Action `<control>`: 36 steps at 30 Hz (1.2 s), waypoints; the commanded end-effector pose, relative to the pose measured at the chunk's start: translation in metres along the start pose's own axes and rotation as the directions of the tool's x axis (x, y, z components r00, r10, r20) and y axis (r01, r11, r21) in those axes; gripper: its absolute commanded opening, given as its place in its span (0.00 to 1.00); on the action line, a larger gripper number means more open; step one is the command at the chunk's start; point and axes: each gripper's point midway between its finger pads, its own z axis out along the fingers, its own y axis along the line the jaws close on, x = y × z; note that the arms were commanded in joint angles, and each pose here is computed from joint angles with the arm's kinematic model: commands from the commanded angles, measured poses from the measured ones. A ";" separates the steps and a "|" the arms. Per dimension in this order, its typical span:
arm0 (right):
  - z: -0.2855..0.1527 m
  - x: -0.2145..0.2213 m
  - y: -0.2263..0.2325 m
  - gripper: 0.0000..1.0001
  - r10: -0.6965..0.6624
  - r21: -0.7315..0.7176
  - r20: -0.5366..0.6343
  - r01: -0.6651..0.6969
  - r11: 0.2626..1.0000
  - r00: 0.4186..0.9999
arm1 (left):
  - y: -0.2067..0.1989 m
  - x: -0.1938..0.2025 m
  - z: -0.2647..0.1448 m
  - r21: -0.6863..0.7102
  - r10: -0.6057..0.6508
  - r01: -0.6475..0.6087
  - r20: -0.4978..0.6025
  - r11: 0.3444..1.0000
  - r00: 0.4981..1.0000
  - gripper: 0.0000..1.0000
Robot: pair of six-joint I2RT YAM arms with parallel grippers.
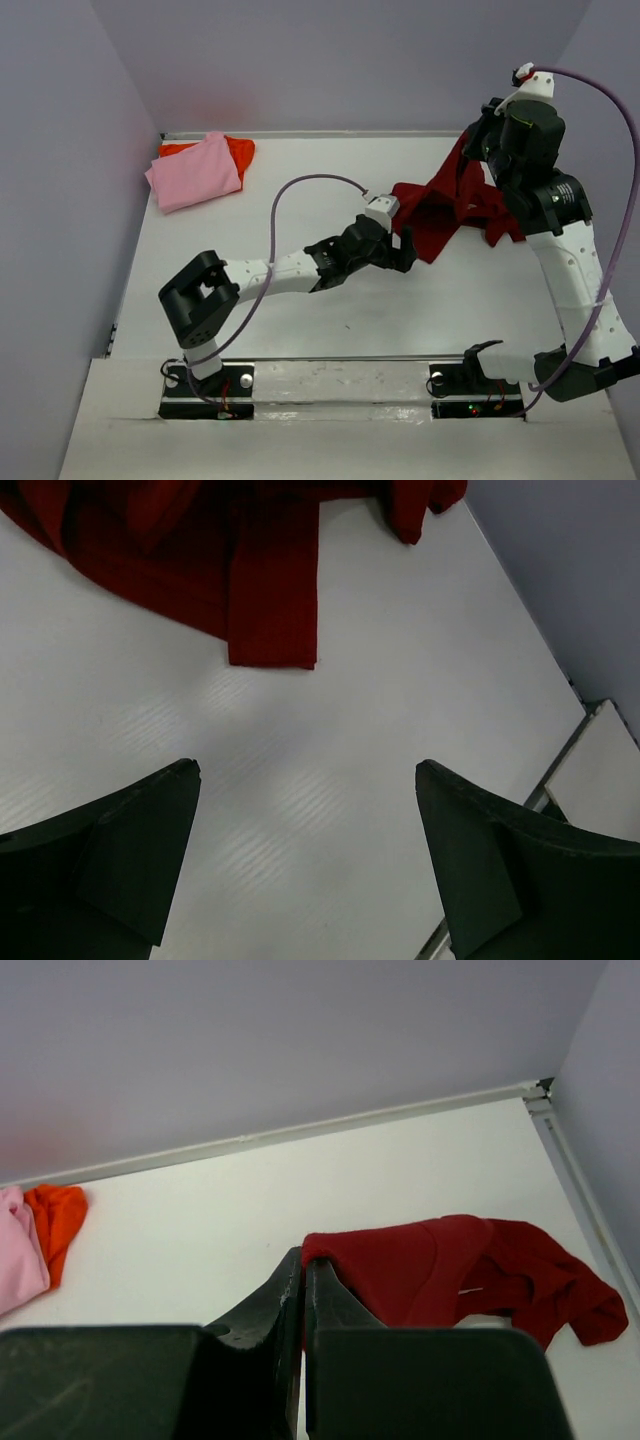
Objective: Fold and stack the t-shirts
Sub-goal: Move the crumpled T-shirt to the center of the board.
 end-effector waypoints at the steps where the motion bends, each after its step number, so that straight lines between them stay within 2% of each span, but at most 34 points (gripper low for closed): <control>1: -0.009 -0.007 0.010 0.00 0.041 -0.064 0.029 -0.039 0.997 0.999 | -0.028 -0.034 0.032 -0.022 0.086 -0.084 0.152 0.996 0.985 0.98; 3: -0.007 0.001 0.010 0.00 0.034 -0.068 0.010 -0.033 0.997 0.999 | -0.036 -0.045 0.044 -0.038 0.112 -0.107 0.179 0.994 0.977 0.98; 4: -0.008 0.003 0.009 0.00 0.037 -0.064 0.008 -0.036 0.997 0.999 | -0.029 -0.031 0.059 -0.054 0.140 -0.133 0.142 0.990 0.980 0.98; 7: -0.012 0.008 0.010 0.00 0.040 -0.081 -0.004 -0.040 0.996 0.999 | -0.030 -0.025 0.084 -0.071 0.194 -0.188 0.103 0.980 0.976 0.98; 12: -0.017 0.019 0.012 0.00 0.048 -0.110 -0.030 -0.051 0.993 0.998 | 0.004 -0.020 0.114 -0.260 0.289 -0.270 0.038 0.927 0.957 0.98; 17: -0.022 0.022 0.012 0.00 0.037 -0.123 -0.033 -0.041 0.992 0.999 | 0.041 -0.026 0.106 -0.411 0.333 -0.294 0.023 0.863 0.943 0.98; 18: -0.022 0.024 0.012 0.00 0.038 -0.127 -0.037 -0.043 0.991 0.999 | 0.054 -0.020 0.101 -0.441 0.334 -0.297 0.006 0.847 0.942 0.98; 22: -0.022 0.030 0.018 0.00 0.042 -0.155 -0.058 -0.050 0.987 0.997 | 0.088 -0.038 0.067 -0.550 0.340 -0.259 0.048 0.794 0.939 0.98; 27: -0.021 0.033 0.021 0.00 0.039 -0.173 -0.072 -0.051 0.984 0.997 | 0.107 -0.035 0.058 -0.580 0.363 -0.281 0.026 0.765 0.931 0.98; 36: -0.020 0.042 0.019 0.00 0.017 -0.169 -0.086 -0.031 0.985 0.996 | 0.093 -0.044 0.070 -0.482 0.357 -0.274 0.088 0.832 0.930 0.98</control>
